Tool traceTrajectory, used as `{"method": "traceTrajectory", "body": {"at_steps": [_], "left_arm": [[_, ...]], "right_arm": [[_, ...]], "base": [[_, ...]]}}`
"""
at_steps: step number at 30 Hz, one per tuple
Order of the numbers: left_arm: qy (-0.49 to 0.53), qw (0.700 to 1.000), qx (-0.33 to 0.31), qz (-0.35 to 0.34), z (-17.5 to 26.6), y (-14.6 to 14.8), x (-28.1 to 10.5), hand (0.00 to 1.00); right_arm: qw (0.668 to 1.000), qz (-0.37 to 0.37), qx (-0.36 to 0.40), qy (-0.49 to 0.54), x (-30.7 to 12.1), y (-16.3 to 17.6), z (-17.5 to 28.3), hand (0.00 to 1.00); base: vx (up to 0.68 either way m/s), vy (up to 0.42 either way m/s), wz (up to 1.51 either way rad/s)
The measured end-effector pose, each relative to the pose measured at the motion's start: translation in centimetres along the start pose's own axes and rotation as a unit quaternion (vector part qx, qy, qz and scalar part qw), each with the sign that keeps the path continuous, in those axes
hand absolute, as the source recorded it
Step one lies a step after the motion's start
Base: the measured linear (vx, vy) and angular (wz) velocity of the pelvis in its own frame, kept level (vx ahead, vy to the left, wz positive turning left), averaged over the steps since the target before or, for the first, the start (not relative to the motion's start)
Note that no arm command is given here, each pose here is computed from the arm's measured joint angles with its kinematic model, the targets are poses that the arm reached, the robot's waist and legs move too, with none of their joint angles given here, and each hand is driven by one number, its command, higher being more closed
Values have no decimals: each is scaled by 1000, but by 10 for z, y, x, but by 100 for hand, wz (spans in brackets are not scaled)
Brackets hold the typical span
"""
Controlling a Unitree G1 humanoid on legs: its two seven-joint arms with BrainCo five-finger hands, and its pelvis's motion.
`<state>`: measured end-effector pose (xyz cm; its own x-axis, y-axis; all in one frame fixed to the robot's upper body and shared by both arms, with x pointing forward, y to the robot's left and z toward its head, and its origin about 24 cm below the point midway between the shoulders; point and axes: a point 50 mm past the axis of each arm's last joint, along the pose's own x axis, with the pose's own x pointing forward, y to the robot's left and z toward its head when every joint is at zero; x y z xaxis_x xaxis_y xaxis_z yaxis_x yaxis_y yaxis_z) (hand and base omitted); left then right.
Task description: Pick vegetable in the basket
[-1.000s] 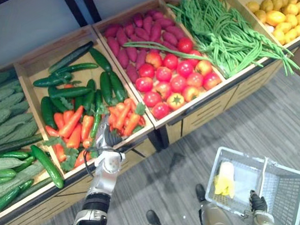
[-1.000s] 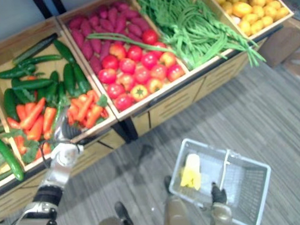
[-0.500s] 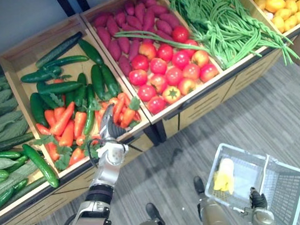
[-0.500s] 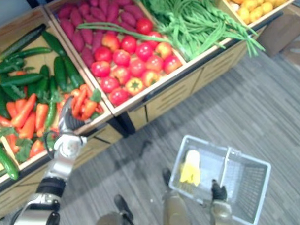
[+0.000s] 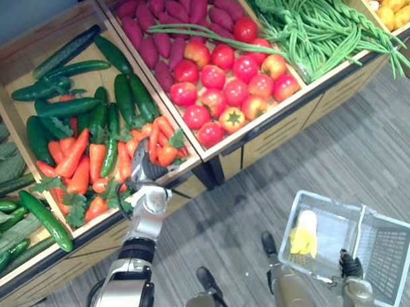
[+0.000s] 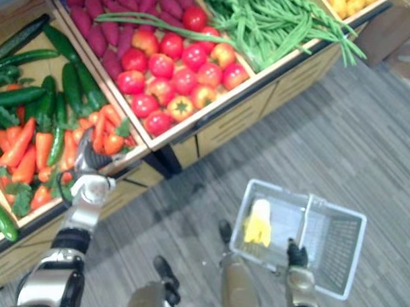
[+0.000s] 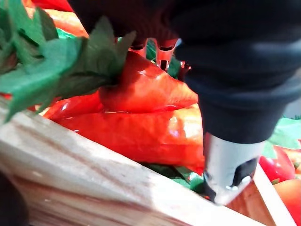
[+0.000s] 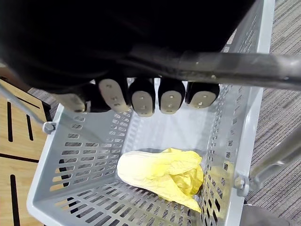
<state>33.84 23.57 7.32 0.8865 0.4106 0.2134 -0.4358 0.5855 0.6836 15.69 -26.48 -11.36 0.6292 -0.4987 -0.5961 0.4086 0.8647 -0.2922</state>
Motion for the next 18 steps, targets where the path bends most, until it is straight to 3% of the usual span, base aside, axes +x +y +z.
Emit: {"method": "traceTrajectory", "body": {"at_steps": [5, 18], "left_arm": [[11, 999, -24, 45, 11, 16, 19, 100], [46, 999, -11, 23, 2, 9, 19, 100]], "right_arm": [[1000, 0, 2, -4, 1, 1, 4, 100], [1000, 5, -1, -5, 1, 3, 4, 100]], "base": [[-2, -25, -2], [21, -12, 1]]}}
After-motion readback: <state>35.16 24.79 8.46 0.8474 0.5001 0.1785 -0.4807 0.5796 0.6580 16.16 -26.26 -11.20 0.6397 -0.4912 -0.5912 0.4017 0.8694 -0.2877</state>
